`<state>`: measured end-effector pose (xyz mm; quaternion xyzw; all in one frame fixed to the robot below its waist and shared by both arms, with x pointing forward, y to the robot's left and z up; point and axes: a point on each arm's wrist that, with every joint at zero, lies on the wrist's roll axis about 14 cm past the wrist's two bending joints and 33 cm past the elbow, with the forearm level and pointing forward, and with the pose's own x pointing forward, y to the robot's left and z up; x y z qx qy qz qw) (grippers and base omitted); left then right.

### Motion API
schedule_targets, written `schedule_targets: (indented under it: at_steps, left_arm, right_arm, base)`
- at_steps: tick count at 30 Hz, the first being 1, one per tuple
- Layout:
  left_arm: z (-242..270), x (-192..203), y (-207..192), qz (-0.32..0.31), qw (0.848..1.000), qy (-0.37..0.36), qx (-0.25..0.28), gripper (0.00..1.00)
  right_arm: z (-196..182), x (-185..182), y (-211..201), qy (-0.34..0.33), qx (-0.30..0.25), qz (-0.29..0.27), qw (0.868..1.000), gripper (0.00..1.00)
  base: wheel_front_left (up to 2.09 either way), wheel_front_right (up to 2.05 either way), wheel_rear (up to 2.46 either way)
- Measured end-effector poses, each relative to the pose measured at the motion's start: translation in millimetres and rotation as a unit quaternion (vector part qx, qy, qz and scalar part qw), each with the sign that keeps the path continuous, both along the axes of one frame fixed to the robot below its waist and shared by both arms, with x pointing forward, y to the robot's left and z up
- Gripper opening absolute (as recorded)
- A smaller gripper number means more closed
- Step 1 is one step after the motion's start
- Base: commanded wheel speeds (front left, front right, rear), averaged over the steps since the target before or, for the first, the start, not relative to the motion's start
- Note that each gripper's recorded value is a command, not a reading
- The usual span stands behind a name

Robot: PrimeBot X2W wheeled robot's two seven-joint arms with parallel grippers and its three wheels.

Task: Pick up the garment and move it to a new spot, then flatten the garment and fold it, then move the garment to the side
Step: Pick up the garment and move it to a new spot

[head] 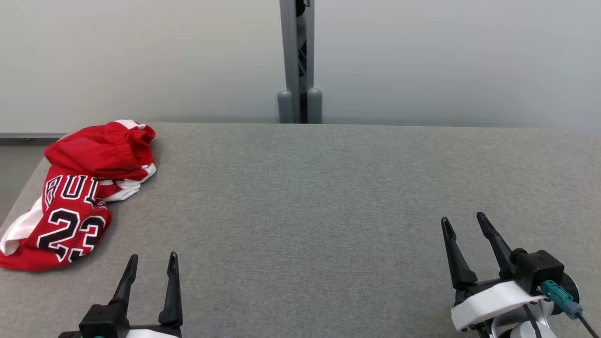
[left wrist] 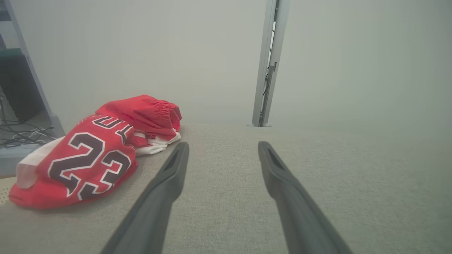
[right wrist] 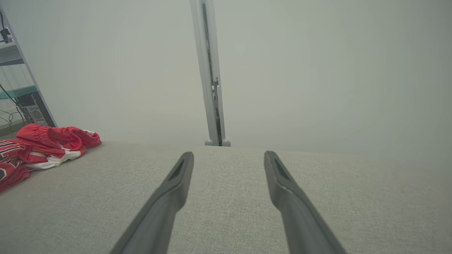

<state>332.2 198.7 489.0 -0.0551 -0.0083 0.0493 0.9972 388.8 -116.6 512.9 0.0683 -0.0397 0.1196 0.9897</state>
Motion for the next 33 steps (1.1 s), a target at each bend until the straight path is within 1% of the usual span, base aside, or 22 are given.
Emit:
schedule_targets:
  at_steps: [6, 12, 13, 16, 17, 22, 26, 33]
  left_arm:
    - [2, -19, 27, 0.045, 0.999, -0.003, 0.004, 1.00]
    - [3, -52, 63, 0.107, 0.994, -0.001, 0.009, 1.00]
    - [3, -52, 63, 0.107, 0.994, -0.001, 0.009, 1.00]
    - [4, -69, 78, 0.136, 0.991, -0.003, 0.010, 1.00]
    - [4, -82, 88, 0.155, 0.988, 0.000, 0.011, 1.00]
    - [5, -110, 106, 0.195, 0.981, -0.002, 0.010, 1.00]
    - [6, -124, 114, 0.214, 0.977, -0.002, 0.009, 1.00]
    - [10, -121, 117, 0.213, 0.977, -0.001, 0.006, 1.00]
  right_arm:
    - [0, 6, 30, 0.000, -0.001, 0.042, 0.999, 1.00]
    - [-1, 8, 71, 0.003, 0.001, 0.100, 0.995, 1.00]
    - [-1, 8, 71, 0.003, 0.001, 0.100, 0.995, 1.00]
    - [2, 8, 92, 0.001, 0.003, 0.129, 0.992, 1.00]
    - [3, 8, 106, 0.000, 0.003, 0.147, 0.989, 1.00]
    - [6, 4, 135, -0.001, 0.005, 0.187, 0.982, 1.00]
    - [9, 1, 147, -0.004, 0.006, 0.203, 0.979, 1.00]
    - [5, 1, 143, 0.000, 0.005, 0.199, 0.980, 1.00]
  base:
    - [0.00, 0.00, 0.00]
    - [0.00, 0.00, 0.00]
    - [0.00, 0.00, 0.00]
    - [0.00, 0.00, 0.00]
    - [0.00, 0.00, 0.00]
    - [0.00, 0.00, 0.00]
    - [0.00, 0.00, 0.00]
    - [0.00, 0.00, 0.00]
